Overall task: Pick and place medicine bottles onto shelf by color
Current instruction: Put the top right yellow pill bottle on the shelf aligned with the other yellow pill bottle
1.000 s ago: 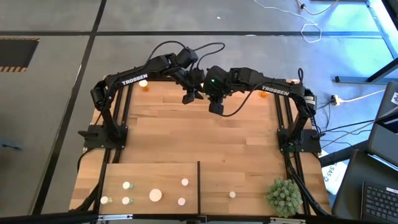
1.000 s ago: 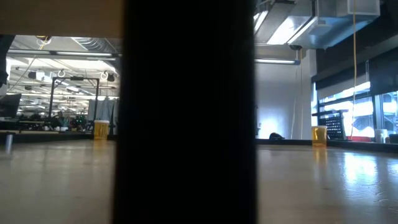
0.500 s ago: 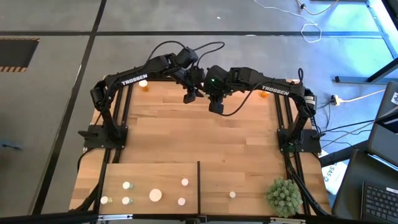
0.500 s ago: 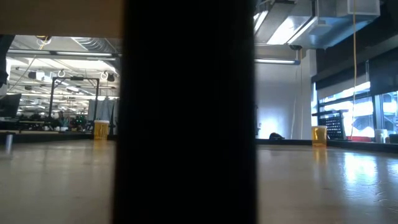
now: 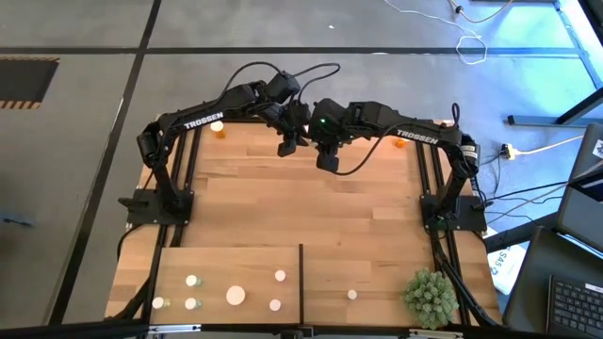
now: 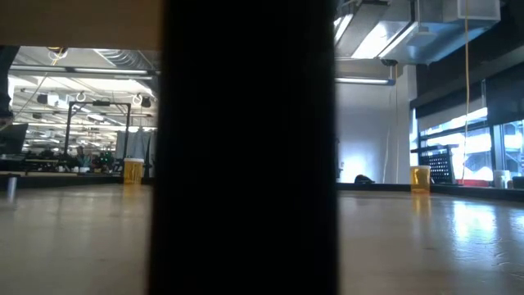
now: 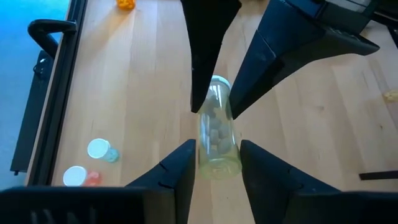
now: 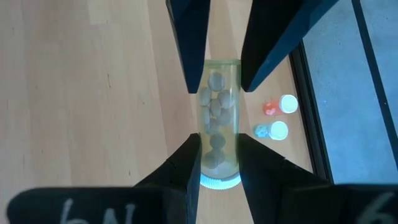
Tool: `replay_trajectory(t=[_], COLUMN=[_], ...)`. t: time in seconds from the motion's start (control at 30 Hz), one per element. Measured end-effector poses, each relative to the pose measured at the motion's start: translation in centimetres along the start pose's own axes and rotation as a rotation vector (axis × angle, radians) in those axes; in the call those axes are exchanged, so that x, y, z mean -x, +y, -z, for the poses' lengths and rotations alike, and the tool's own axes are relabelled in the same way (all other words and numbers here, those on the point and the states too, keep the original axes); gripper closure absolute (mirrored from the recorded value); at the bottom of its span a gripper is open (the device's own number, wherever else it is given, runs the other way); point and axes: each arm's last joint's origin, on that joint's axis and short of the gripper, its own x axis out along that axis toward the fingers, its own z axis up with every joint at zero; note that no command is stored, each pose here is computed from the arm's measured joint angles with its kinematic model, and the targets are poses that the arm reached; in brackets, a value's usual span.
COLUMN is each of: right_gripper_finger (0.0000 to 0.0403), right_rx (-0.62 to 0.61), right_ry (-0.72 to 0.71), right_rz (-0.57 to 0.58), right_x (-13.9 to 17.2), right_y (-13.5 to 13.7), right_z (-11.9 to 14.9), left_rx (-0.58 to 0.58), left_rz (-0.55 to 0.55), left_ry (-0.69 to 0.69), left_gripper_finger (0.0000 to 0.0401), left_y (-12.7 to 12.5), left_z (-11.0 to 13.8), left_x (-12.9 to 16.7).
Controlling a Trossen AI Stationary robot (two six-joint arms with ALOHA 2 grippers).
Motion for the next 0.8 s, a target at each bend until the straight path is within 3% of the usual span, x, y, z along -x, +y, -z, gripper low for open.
replay_trajectory(t=[0.4,0.8], right_gripper_finger=[0.0303,0.0267], right_rx=[0.000,0.003], right_ry=[0.000,0.000], right_rz=[-0.001,-0.006], right_x=[0.00,0.00], right_y=[-0.01,0.01], right_z=[0.00,0.01], left_rx=[-0.003,-0.004], left_rz=[-0.002,-0.002], left_ry=[0.001,0.001], left_gripper_finger=[0.0308,0.0309], left_y=[-0.02,-0.01], left_z=[-0.01,-0.01], left_x=[0.00,-0.02])
